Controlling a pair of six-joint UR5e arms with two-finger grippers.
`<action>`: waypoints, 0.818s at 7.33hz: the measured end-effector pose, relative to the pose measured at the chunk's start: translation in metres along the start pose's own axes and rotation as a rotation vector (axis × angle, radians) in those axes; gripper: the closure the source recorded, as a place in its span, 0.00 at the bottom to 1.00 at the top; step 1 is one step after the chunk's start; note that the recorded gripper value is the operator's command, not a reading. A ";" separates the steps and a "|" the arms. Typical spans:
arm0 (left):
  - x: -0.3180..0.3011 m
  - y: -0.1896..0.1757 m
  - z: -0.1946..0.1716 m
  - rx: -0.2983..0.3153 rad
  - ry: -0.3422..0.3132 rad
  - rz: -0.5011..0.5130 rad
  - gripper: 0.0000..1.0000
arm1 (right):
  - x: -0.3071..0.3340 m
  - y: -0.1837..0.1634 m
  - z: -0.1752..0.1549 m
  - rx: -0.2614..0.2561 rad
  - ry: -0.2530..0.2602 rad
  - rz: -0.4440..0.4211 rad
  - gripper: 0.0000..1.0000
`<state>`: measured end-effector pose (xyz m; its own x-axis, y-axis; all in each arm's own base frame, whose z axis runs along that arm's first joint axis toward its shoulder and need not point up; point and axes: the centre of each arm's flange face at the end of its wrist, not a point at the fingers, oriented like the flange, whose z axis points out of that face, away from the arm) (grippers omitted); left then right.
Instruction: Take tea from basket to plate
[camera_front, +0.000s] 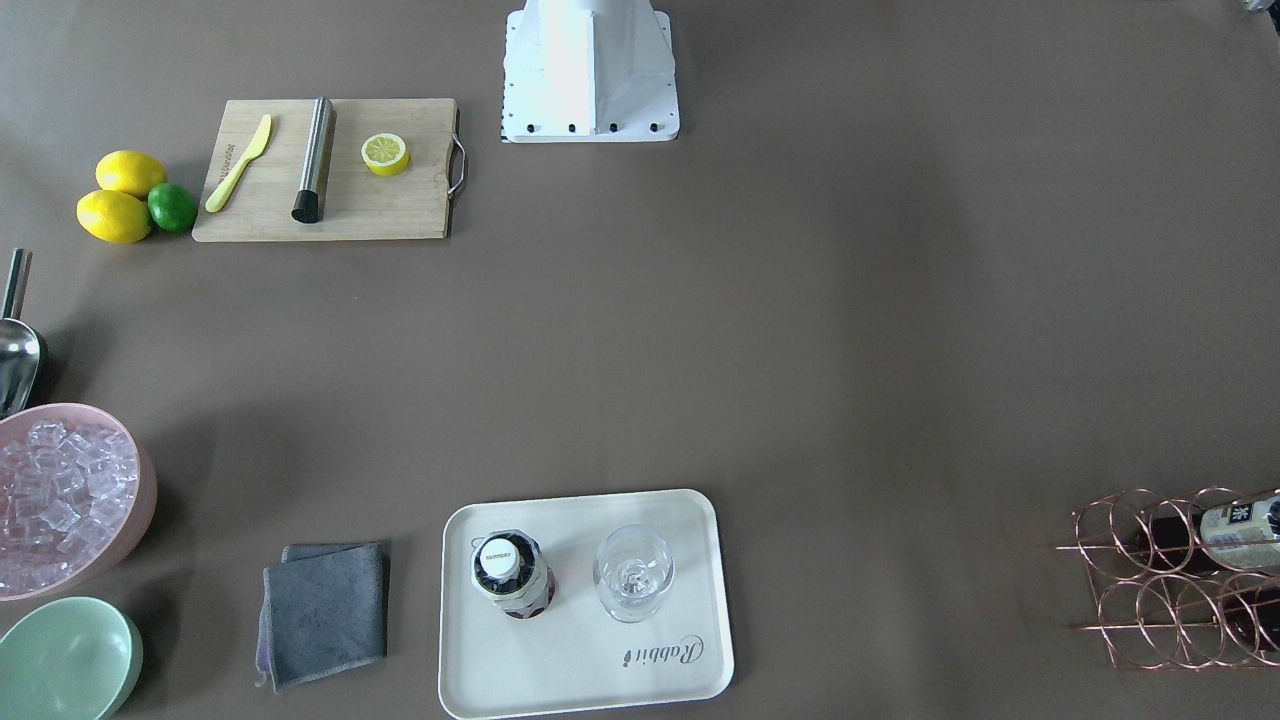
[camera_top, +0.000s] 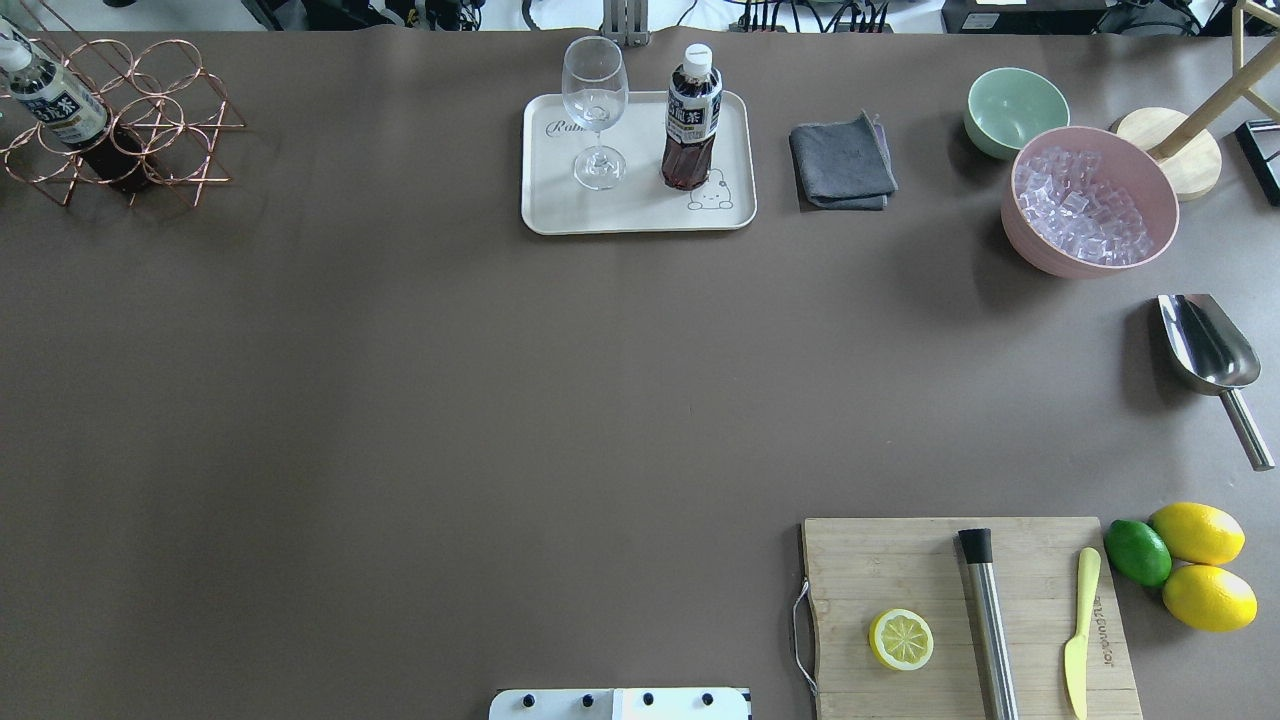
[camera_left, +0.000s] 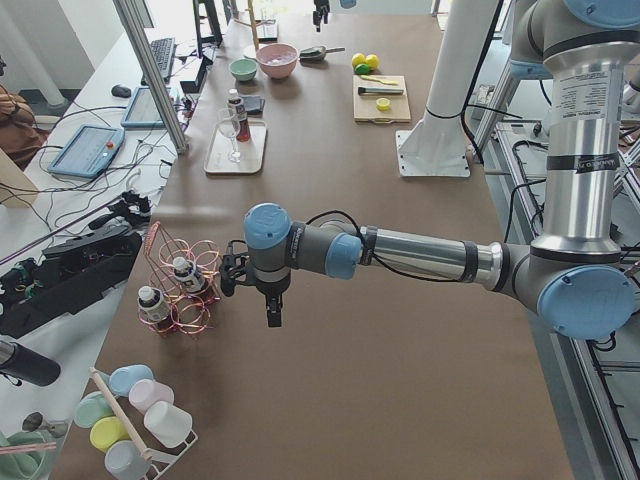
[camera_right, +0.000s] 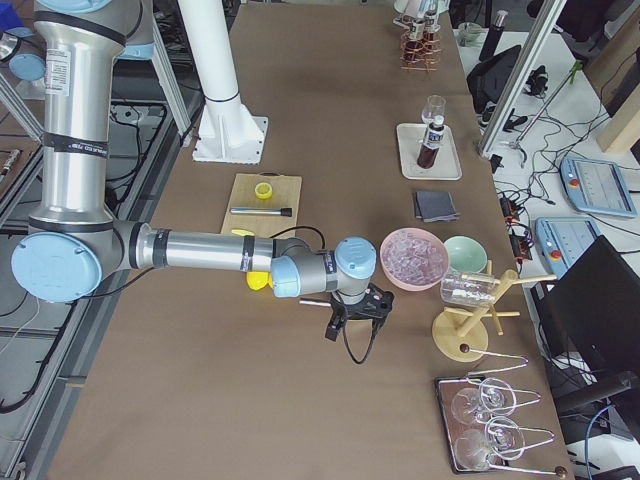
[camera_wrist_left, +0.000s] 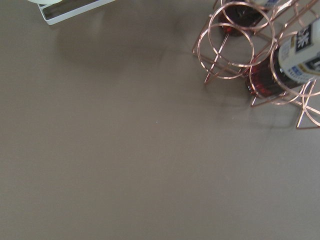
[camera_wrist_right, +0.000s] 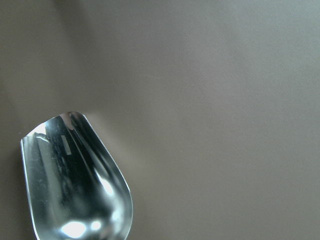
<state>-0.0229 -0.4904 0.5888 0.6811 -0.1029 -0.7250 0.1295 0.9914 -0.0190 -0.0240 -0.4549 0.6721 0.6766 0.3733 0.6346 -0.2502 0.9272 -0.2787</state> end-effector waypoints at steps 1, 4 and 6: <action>-0.005 0.006 0.003 -0.011 -0.004 0.085 0.03 | 0.005 -0.002 -0.002 -0.026 0.015 0.014 0.00; -0.012 0.020 0.008 -0.037 -0.002 0.154 0.03 | 0.016 -0.023 -0.037 -0.065 0.038 -0.078 0.00; -0.014 0.027 0.007 -0.055 -0.003 0.140 0.03 | 0.037 -0.023 -0.050 -0.052 0.045 -0.196 0.00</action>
<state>-0.0236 -0.4632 0.6032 0.6918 0.0365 -0.7211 -0.0063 0.9990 0.0445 0.0415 -0.4638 0.6662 0.7398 0.1827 0.6476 -0.0753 0.9789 -0.1901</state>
